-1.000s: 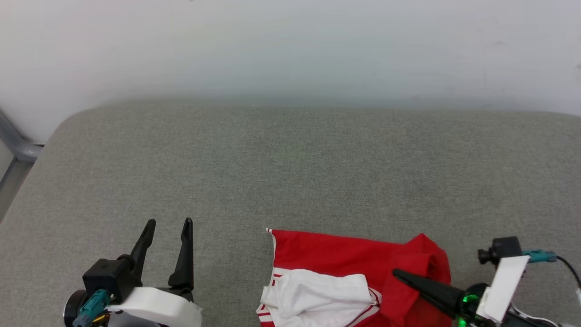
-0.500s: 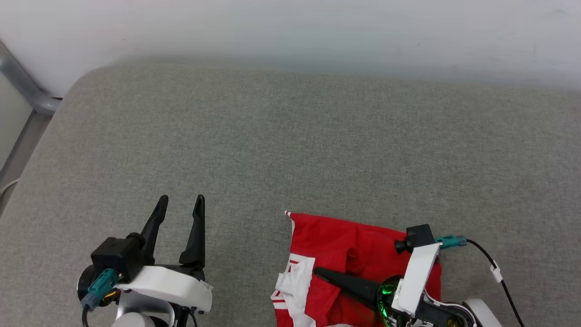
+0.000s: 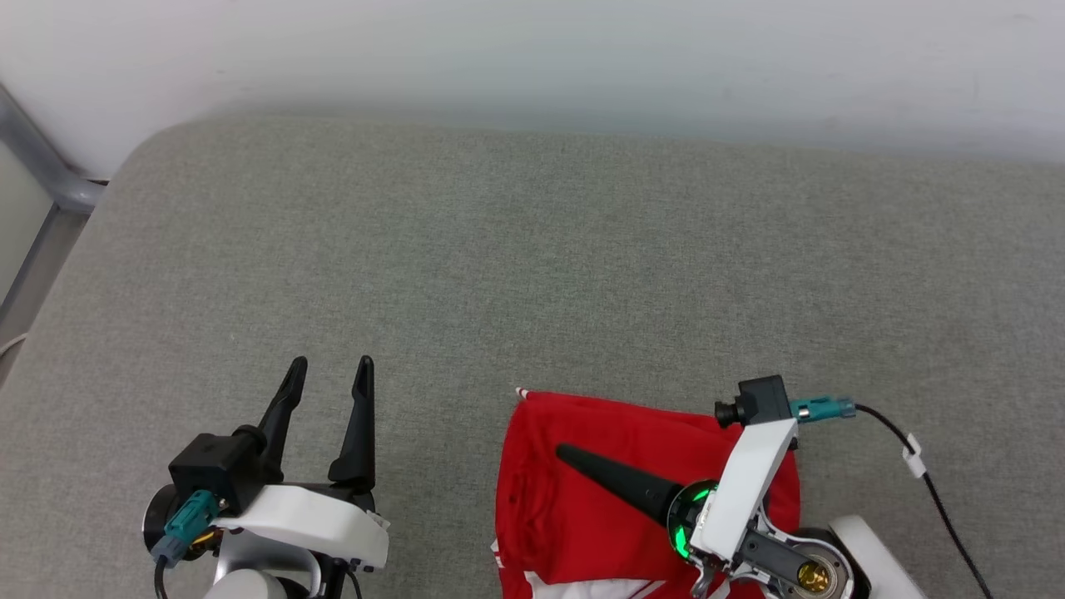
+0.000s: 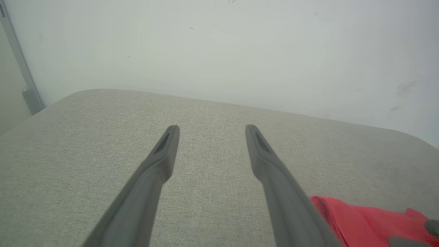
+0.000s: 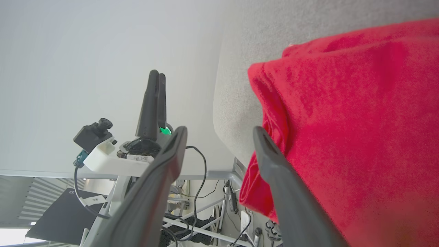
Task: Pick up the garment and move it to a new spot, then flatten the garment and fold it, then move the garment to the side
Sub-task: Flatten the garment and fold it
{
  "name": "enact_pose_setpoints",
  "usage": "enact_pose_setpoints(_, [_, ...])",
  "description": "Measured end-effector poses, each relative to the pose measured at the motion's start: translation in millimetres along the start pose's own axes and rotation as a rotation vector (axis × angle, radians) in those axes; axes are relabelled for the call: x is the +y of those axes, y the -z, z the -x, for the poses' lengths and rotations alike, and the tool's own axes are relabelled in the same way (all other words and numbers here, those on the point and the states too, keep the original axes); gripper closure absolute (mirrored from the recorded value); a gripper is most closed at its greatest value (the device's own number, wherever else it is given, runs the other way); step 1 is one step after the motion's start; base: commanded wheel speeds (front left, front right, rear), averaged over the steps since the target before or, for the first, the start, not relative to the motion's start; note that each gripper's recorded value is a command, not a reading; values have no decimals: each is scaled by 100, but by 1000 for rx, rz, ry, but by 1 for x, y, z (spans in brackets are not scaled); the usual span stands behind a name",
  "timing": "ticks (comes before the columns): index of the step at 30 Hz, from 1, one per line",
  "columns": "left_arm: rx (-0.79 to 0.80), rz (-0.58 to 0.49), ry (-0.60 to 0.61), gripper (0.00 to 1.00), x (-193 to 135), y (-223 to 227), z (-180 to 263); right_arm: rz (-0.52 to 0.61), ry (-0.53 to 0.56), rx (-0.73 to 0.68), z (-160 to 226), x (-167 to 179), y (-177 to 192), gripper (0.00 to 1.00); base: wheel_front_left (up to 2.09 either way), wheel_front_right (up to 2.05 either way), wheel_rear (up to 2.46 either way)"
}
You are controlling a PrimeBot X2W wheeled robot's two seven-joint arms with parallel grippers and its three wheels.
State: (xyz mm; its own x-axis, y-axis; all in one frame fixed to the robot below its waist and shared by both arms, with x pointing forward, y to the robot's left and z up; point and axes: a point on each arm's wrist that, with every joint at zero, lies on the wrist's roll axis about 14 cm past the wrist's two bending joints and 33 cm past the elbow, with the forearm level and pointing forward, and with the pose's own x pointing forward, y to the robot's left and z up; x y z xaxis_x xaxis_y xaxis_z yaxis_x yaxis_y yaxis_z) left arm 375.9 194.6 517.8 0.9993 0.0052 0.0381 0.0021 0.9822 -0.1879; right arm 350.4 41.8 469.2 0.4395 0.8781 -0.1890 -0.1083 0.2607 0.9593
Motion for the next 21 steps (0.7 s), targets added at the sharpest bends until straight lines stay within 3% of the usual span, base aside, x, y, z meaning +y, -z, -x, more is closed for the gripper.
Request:
enact_pose_setpoints(5, [-16, -4, 21, 0, -6, -5, 2, 196, 23, -138, 13, 15, -27, 0, 0, 0, 0])
enact_pose_setpoints(13, [-23, -12, 41, 0, -14, -9, 6, 526, 153, -528, 71, 22, -102, 0, 0, 0, 0])
enact_pose_setpoints(21, [-25, -23, 53, 0, -19, -12, 7, 851, 442, -792, 163, 15, -152, 0, 0, 0, 0])
